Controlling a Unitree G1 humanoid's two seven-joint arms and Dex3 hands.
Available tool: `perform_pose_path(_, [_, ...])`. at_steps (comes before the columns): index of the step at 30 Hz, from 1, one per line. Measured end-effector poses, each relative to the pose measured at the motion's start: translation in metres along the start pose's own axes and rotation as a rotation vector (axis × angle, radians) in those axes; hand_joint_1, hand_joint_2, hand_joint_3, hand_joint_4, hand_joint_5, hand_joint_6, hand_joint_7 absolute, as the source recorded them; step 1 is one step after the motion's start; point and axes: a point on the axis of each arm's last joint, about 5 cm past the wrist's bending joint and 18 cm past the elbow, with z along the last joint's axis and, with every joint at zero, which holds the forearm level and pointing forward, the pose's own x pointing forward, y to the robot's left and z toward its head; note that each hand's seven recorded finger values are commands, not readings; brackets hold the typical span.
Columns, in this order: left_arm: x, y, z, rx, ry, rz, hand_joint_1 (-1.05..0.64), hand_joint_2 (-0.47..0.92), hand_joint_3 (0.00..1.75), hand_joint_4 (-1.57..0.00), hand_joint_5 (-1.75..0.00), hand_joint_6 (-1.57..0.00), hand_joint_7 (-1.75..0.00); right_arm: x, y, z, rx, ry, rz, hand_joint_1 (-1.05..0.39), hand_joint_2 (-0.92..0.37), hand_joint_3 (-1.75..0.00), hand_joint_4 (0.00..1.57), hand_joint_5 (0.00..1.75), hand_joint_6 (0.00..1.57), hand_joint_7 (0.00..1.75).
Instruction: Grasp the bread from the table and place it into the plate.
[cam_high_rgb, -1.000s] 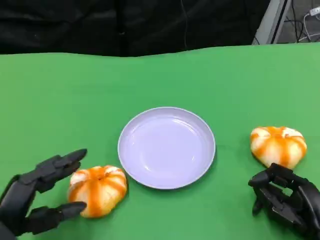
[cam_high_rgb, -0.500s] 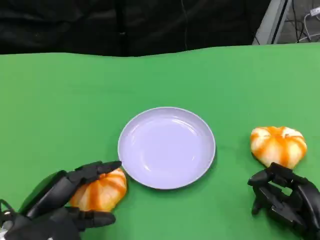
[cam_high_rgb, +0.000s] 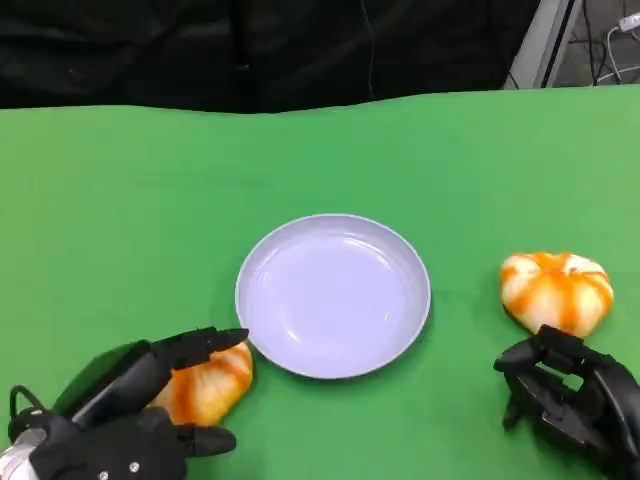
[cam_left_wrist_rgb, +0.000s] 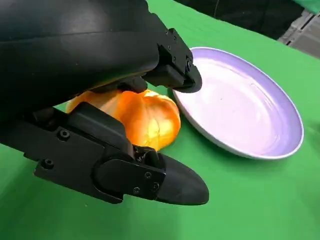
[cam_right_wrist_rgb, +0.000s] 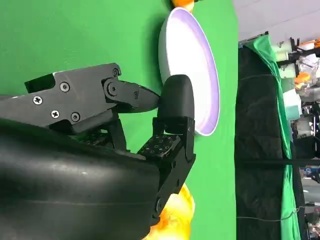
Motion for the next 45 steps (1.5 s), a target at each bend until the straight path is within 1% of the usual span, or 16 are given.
perform_pose_path(11, [0.0,0.0,0.0,0.003,0.001,-0.002,-0.97,0.92,0.22,-0.29,0.0,-0.39,0.0,0.0,0.0,0.0,-0.001,0.0,0.0,-0.23,-0.92,-0.49,0.6,1.74,0.73,1.11])
perform_pose_path(12, [0.0,0.0,0.0,0.003,0.001,-0.002,-0.94,0.92,0.21,-0.32,-0.01,-0.39,0.0,0.0,0.0,0.0,-0.001,0.0,0.0,-0.25,-0.92,-0.48,0.6,1.74,0.73,1.1])
perform_pose_path(13, [0.002,0.0,0.001,0.016,0.019,-0.015,-0.42,0.92,0.18,-0.43,-0.1,-0.52,-0.07,0.0,-0.0002,0.0,0.0,0.0,-0.002,-0.25,-0.92,-0.48,0.6,1.74,0.73,1.1])
perform_pose_path(14, [0.005,0.001,0.001,0.031,0.055,-0.039,-0.24,0.92,0.17,-0.46,-0.13,-0.56,-0.09,0.0,0.0,0.0,0.0,-0.002,-0.003,-0.25,-0.92,-0.48,0.6,1.74,0.73,1.1])
perform_pose_path(16, [0.01,0.005,0.005,0.041,0.119,-0.082,-0.09,0.92,0.17,-0.49,-0.16,-0.6,-0.11,0.0,0.0005,0.001,-0.001,-0.007,-0.001,-0.25,-0.92,-0.48,0.6,1.74,0.73,1.1])
perform_pose_path(18, [0.012,0.008,0.007,0.04,0.144,-0.093,-0.06,0.92,0.16,-0.49,-0.17,-0.61,-0.11,0.0,0.0004,0.001,-0.002,-0.01,0.001,-0.25,-0.92,-0.48,0.6,1.74,0.73,1.1])
perform_pose_path(20, [0.012,0.009,0.008,0.038,0.156,-0.094,-0.04,0.92,0.13,-0.25,-0.68,-0.57,-0.21,-0.001,0.0002,0.0,-0.001,-0.007,-0.002,-0.24,-0.92,-0.48,0.6,1.74,0.73,1.1])
perform_pose_path(22, [0.012,0.009,0.01,0.038,0.161,-0.097,-0.05,0.92,0.12,-0.14,-0.9,-0.55,-0.26,-0.002,0.0002,0.0,-0.001,-0.006,0.0,-0.24,-0.92,-0.48,0.61,1.74,0.73,1.1])
perform_pose_path(30, [0.012,0.008,0.013,0.025,0.18,-0.109,-0.05,0.92,0.12,-0.1,-0.95,-0.53,-0.29,-0.001,0.0001,0.001,-0.003,-0.011,0.001,-0.25,-0.92,-0.48,0.6,1.74,0.73,1.1])
perform_pose_path(31, [0.012,0.008,0.013,0.025,0.181,-0.11,-0.05,0.92,0.08,-0.15,-1.09,-0.53,-0.43,-0.001,0.0001,0.001,-0.003,-0.011,0.001,-0.24,-0.92,-0.48,0.61,1.74,0.73,1.1])
perform_pose_path(32, [0.012,0.008,0.013,0.025,0.187,-0.103,-0.04,0.92,0.05,-0.18,-1.27,-0.41,-0.8,-0.001,0.0001,0.001,-0.003,-0.011,0.001,-0.24,-0.92,-0.48,0.61,1.75,0.74,1.1])
perform_pose_path(33, [0.012,0.008,0.014,0.022,0.196,-0.083,-0.04,0.92,0.03,-0.19,-1.34,-0.35,-0.96,-0.001,0.0001,0.001,-0.003,-0.011,0.001,-0.25,-0.92,-0.48,0.61,1.75,0.74,1.1])
perform_pose_path(35, [0.013,0.003,0.015,-0.003,0.217,-0.026,-0.01,0.9,0.01,-0.27,-1.65,-0.29,-1.4,-0.001,0.0001,0.001,-0.003,-0.012,0.001,-0.24,-0.92,-0.48,0.61,1.75,0.74,1.1])
perform_pose_path(38, [0.014,-0.005,0.015,-0.079,0.24,0.069,0.0,0.9,0.0,-0.35,-1.74,-0.31,-1.54,-0.001,0.0001,0.001,-0.003,-0.011,0.001,-0.24,-0.92,-0.48,0.61,1.75,0.74,1.1])
perform_pose_path(40, [0.013,-0.007,0.013,-0.096,0.257,0.106,-0.03,0.88,0.0,-0.47,-1.74,-0.39,-1.62,-0.001,0.0001,0.001,-0.003,-0.011,0.001,-0.25,-0.92,-0.48,0.61,1.75,0.73,1.1])
perform_pose_path(45, [0.013,-0.012,0.011,-0.138,0.279,0.199,-0.04,0.88,0.0,-0.52,-1.75,-0.45,-1.63,-0.001,0.0001,0.001,-0.002,-0.011,0.0,-0.24,-0.92,-0.48,0.6,1.74,0.73,1.1])
